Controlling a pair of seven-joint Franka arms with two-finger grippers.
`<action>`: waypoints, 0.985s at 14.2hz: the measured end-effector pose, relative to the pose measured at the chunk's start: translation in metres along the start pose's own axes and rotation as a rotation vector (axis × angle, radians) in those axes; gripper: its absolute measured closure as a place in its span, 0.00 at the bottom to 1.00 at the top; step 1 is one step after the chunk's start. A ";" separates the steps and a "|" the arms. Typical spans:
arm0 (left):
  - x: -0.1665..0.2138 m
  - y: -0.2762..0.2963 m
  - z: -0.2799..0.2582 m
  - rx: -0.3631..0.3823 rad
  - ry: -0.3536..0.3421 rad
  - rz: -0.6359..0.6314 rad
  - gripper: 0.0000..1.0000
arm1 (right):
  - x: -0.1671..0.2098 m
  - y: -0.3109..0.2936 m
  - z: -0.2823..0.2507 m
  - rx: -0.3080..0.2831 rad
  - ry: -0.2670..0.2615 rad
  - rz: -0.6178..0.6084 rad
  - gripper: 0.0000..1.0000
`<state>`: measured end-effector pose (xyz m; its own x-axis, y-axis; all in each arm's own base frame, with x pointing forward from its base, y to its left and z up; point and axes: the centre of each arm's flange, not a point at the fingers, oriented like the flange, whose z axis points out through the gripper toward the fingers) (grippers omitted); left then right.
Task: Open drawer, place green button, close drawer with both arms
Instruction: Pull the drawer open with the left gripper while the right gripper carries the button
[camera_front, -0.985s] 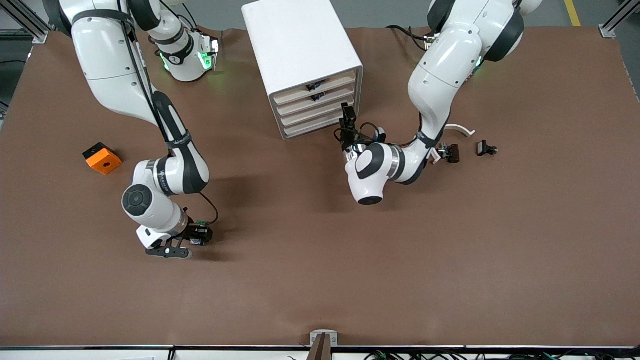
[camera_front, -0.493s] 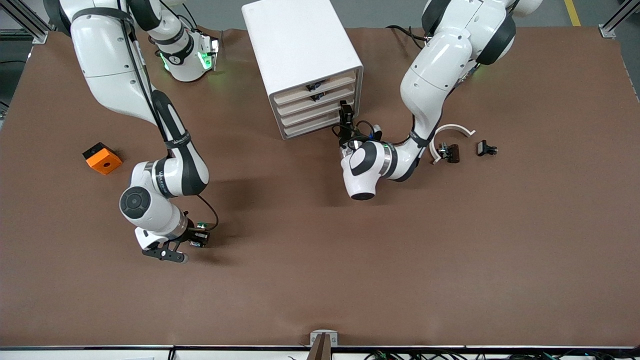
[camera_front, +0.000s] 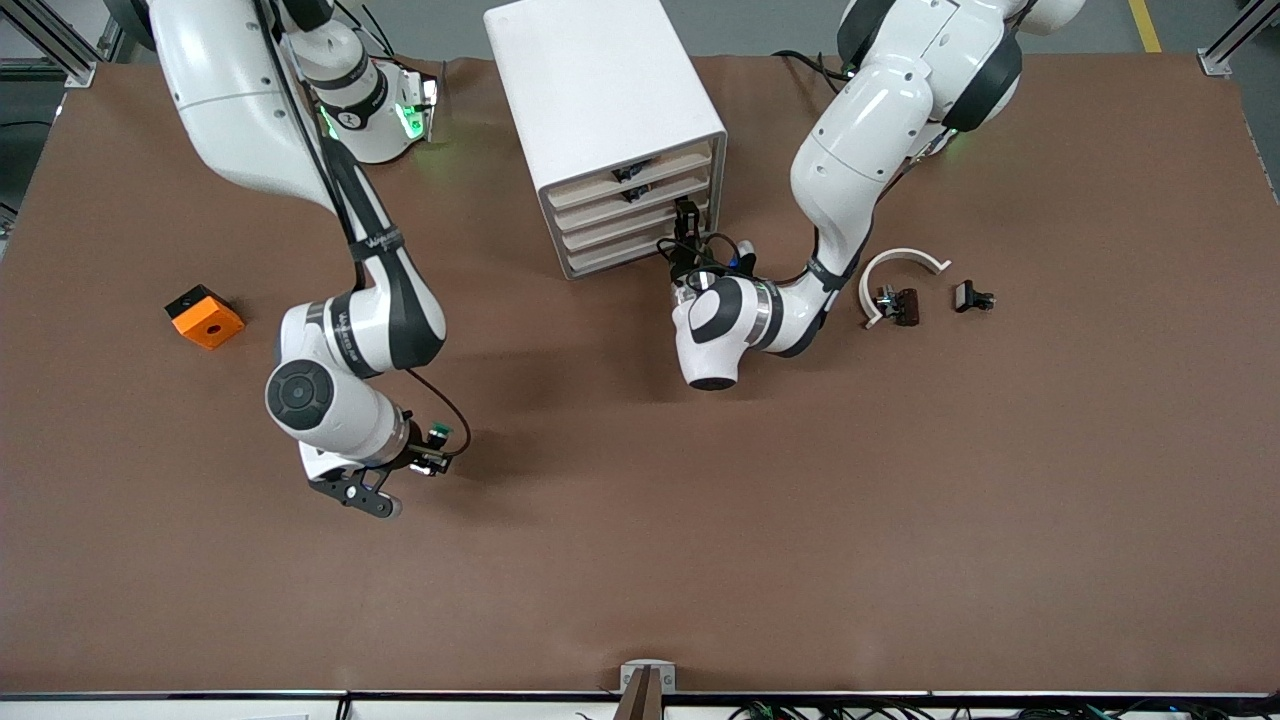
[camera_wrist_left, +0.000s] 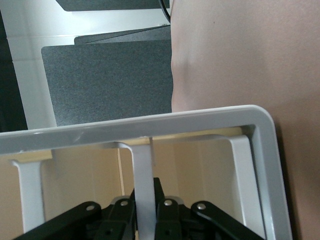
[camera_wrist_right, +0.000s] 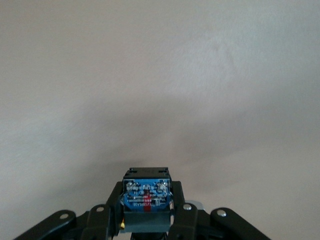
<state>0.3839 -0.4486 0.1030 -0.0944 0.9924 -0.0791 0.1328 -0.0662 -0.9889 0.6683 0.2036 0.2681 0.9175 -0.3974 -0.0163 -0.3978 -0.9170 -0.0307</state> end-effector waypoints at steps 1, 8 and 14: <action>0.000 0.000 0.000 0.000 0.000 0.000 0.92 | -0.007 -0.008 -0.009 0.002 -0.001 0.023 0.59; 0.008 0.001 -0.012 -0.004 -0.024 -0.003 0.92 | -0.067 -0.066 -0.023 0.005 -0.005 0.156 0.59; 0.035 0.003 -0.049 -0.015 -0.106 -0.013 0.92 | -0.119 -0.106 -0.024 -0.026 -0.004 0.264 0.59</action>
<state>0.4296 -0.4087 0.1039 -0.2004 0.9765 -0.0796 0.1452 -0.0508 -0.9881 0.6008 0.3474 0.2972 0.7822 -0.6226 -0.0238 -0.6228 -0.7824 0.0010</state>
